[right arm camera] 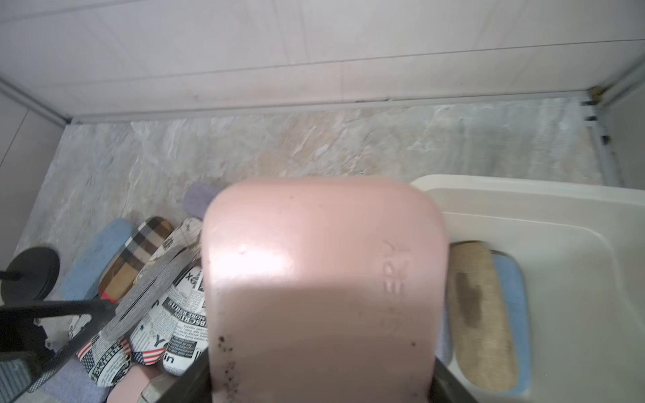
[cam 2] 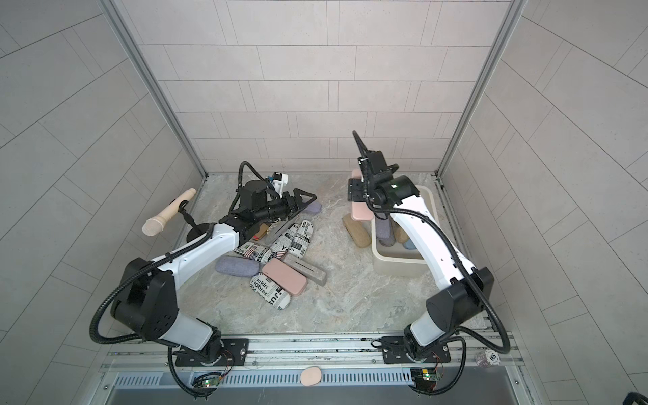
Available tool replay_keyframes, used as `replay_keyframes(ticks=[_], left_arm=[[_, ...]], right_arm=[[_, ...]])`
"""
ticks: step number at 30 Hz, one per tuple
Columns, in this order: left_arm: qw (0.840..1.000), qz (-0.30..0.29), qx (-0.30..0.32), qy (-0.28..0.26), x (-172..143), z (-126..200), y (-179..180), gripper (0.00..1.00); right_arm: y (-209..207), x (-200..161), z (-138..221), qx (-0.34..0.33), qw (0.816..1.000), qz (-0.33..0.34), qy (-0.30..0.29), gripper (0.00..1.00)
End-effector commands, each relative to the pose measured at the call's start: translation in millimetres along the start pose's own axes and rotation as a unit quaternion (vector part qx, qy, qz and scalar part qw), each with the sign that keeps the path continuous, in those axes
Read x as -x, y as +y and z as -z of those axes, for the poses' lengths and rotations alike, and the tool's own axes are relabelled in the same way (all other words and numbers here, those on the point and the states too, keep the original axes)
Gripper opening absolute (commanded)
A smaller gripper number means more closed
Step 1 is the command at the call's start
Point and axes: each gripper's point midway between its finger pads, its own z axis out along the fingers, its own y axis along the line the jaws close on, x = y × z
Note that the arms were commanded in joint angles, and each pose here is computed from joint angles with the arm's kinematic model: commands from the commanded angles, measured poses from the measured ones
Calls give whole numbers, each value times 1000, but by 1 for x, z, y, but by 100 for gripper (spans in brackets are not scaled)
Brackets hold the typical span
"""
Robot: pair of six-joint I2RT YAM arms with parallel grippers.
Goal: Put the glasses cases into the storage boxes
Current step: Place the glasses case in the storage box.
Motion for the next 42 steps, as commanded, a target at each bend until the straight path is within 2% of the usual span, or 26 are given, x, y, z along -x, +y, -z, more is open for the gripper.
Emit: replay_keyframes(ticks=[1,5,11,20,31,36,42], left_arm=[[999,-20,-26,-10,11,0,-17,84],[1000,-16,-23,-10,10,-2,-14,84],[1000,-12,-19,-8,10,-4,-10,84],[1000,-7,-13,-4,8,-7,-3,84],[1000,-2,-1,0,6,-11,6,84],[1000,-6,1,0,6,-10,5,84],[1000,-6,3,3,5,-11,7,84]], right_arm=[[-55,0,14,-55,998,-26,-15,65],[-106,-14,14,-97,994,-56,-16,65],[-126,-53,-7,-114,991,-66,28,65],[-109,-104,-49,-51,991,-76,98,64],[-96,-170,-77,-42,981,-41,185,68],[-101,-183,-82,-52,977,-39,202,73],[-102,-175,-78,-59,978,-33,196,83]])
